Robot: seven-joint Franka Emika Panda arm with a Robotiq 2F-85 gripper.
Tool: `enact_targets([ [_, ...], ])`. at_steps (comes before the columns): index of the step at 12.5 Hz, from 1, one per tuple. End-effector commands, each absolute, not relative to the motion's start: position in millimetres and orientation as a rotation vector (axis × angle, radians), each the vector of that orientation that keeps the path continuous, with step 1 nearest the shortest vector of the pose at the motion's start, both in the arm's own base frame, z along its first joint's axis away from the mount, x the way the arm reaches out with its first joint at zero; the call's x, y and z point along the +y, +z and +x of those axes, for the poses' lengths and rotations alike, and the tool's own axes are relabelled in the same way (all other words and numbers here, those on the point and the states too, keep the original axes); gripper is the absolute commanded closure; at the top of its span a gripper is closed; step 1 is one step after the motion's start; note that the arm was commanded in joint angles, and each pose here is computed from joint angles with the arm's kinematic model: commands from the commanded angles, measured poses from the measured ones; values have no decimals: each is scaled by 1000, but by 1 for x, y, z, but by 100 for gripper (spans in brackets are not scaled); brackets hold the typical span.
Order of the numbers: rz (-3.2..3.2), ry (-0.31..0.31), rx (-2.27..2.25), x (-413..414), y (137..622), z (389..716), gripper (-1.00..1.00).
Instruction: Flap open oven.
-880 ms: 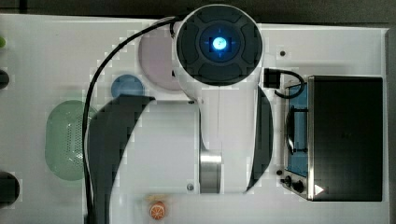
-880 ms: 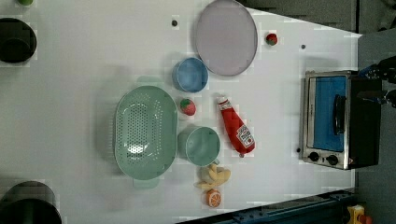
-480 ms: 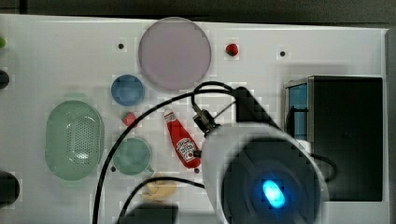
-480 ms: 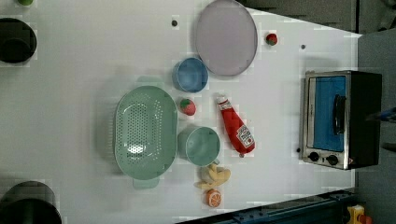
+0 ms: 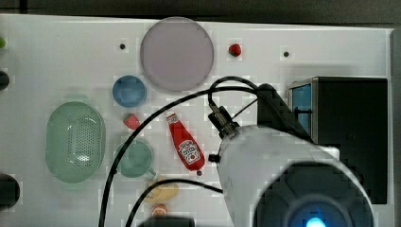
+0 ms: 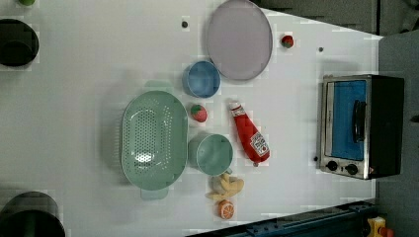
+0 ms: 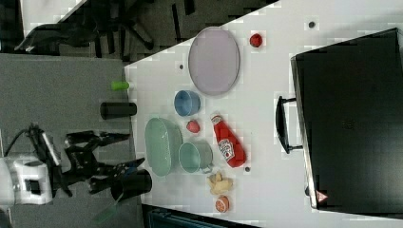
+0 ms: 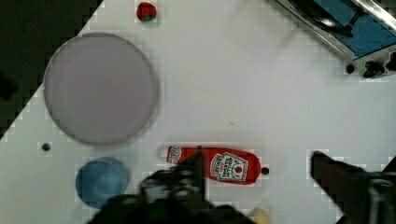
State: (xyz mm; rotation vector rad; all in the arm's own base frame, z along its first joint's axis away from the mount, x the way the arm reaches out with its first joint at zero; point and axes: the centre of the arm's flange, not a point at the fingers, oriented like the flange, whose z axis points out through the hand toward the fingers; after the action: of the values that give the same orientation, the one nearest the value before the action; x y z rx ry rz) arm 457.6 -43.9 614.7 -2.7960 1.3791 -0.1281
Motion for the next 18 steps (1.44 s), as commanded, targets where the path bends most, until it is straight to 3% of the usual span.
enact_targets([
  [1,-2835,-38,1353,-47,591,460,9],
  [3,-2829,-25,1368,-52,587,459,56],
  [4,-2823,-10,1384,-58,583,458,65],
  [10,-2977,71,934,-134,542,452,65],
  [15,-3102,-40,289,-215,492,454,65],
  [18,-3143,-75,80,-248,454,457,65],
])
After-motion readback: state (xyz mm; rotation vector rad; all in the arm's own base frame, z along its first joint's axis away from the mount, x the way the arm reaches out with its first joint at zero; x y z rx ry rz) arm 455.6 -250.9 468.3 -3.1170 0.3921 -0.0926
